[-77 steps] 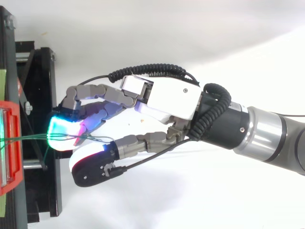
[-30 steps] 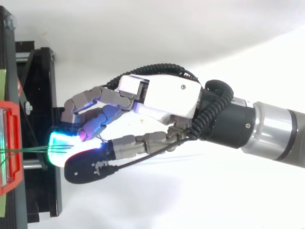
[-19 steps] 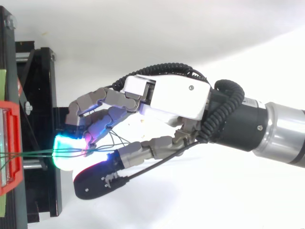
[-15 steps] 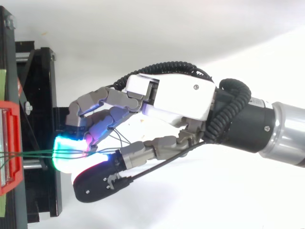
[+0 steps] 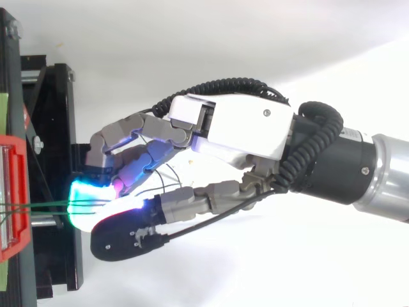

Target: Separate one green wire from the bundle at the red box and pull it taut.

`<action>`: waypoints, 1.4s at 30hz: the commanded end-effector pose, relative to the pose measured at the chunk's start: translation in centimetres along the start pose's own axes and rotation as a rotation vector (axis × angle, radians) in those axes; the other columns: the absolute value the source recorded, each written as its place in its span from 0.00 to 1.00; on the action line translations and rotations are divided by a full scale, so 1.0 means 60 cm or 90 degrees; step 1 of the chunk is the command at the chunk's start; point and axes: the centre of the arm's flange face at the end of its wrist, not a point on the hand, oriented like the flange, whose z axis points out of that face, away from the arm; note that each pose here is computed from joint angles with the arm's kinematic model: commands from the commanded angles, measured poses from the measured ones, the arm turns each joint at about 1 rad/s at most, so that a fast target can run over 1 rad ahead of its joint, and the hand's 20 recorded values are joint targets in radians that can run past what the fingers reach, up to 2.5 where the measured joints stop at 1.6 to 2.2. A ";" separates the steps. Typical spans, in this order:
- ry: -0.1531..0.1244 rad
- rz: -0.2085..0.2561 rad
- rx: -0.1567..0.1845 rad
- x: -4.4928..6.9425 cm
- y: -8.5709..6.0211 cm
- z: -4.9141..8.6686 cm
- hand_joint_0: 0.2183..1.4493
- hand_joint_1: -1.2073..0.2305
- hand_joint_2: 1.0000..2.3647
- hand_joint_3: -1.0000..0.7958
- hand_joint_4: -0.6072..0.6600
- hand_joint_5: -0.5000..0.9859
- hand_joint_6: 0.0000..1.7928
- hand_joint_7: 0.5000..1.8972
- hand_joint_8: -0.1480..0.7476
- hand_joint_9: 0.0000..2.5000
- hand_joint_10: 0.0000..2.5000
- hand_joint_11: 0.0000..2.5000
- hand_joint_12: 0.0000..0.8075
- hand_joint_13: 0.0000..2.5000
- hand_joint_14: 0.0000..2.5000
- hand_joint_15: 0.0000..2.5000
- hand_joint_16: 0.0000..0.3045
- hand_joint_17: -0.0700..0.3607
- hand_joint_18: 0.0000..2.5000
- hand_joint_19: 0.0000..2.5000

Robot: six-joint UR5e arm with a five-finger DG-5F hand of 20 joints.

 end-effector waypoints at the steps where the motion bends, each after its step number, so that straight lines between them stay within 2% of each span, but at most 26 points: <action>1: -0.001 -0.002 0.004 -0.001 0.002 0.000 0.34 0.29 0.01 0.42 0.57 0.22 0.50 0.35 0.47 0.33 0.01 0.19 0.44 0.23 0.01 0.13 0.17 0.44 0.25 0.22; 6: -0.001 -0.006 0.015 -0.002 0.000 -0.003 0.35 0.26 0.01 0.33 0.61 0.22 0.50 0.34 0.47 0.33 0.01 0.19 0.44 0.23 0.01 0.13 0.17 0.44 0.25 0.22; 7: -0.001 -0.007 0.016 -0.003 0.000 -0.003 0.32 0.29 0.00 0.29 0.61 0.22 0.50 0.35 0.47 0.33 0.01 0.19 0.44 0.23 0.01 0.13 0.17 0.44 0.25 0.22; 10: 0.000 -0.008 0.019 -0.001 0.001 -0.005 0.29 0.36 0.00 0.28 0.61 0.22 0.49 0.35 0.48 0.34 0.01 0.19 0.44 0.24 0.01 0.13 0.17 0.44 0.26 0.22; 13: 0.001 -0.008 0.018 0.001 0.001 -0.005 0.30 0.43 0.01 0.32 0.61 0.23 0.49 0.36 0.48 0.35 0.01 0.19 0.44 0.24 0.01 0.13 0.17 0.44 0.25 0.23; 20: 0.001 -0.008 0.019 0.001 0.001 -0.005 0.32 0.37 0.02 0.42 0.60 0.23 0.49 0.41 0.49 0.35 0.01 0.19 0.45 0.24 0.01 0.13 0.17 0.44 0.26 0.23; 24: 0.001 -0.009 0.020 0.001 -0.001 -0.005 0.33 0.33 0.02 0.44 0.57 0.23 0.50 0.38 0.49 0.35 0.01 0.19 0.45 0.24 0.01 0.13 0.17 0.44 0.26 0.23; 27: 0.000 -0.008 0.019 -0.001 0.001 -0.005 0.34 0.29 0.01 0.39 0.59 0.22 0.50 0.36 0.47 0.34 0.01 0.19 0.44 0.24 0.01 0.13 0.17 0.44 0.26 0.23; 29: -0.001 -0.008 0.019 -0.003 0.002 -0.004 0.33 0.27 0.00 0.31 0.61 0.22 0.50 0.35 0.47 0.34 0.01 0.20 0.44 0.24 0.01 0.13 0.17 0.44 0.26 0.23; 30: -0.001 -0.009 0.021 -0.003 0.003 -0.004 0.32 0.28 0.00 0.29 0.61 0.22 0.50 0.35 0.47 0.34 0.01 0.19 0.44 0.24 0.01 0.13 0.17 0.44 0.26 0.23; 32: -0.002 -0.009 0.023 -0.006 0.005 -0.004 0.27 0.38 0.00 0.28 0.61 0.22 0.50 0.35 0.48 0.35 0.01 0.19 0.45 0.24 0.01 0.13 0.18 0.45 0.26 0.23; 33: -0.003 -0.010 0.029 -0.008 0.006 -0.005 0.27 0.40 0.00 0.28 0.61 0.23 0.50 0.36 0.48 0.35 0.01 0.19 0.45 0.24 0.01 0.13 0.18 0.45 0.27 0.23; 34: -0.001 -0.011 0.030 -0.006 0.009 -0.005 0.27 0.45 0.00 0.28 0.61 0.23 0.49 0.37 0.49 0.36 0.01 0.19 0.45 0.25 0.01 0.13 0.18 0.45 0.27 0.23; 36: -0.001 -0.016 0.043 -0.010 0.020 -0.005 0.30 0.49 0.01 0.32 0.60 0.23 0.49 0.39 0.48 0.36 0.01 0.19 0.45 0.25 0.01 0.13 0.17 0.44 0.26 0.23; 42: 0.001 -0.024 0.060 -0.012 0.028 -0.009 0.30 0.39 0.02 0.44 0.61 0.23 0.50 0.41 0.49 0.36 0.01 0.20 0.45 0.25 0.01 0.14 0.18 0.44 0.26 0.23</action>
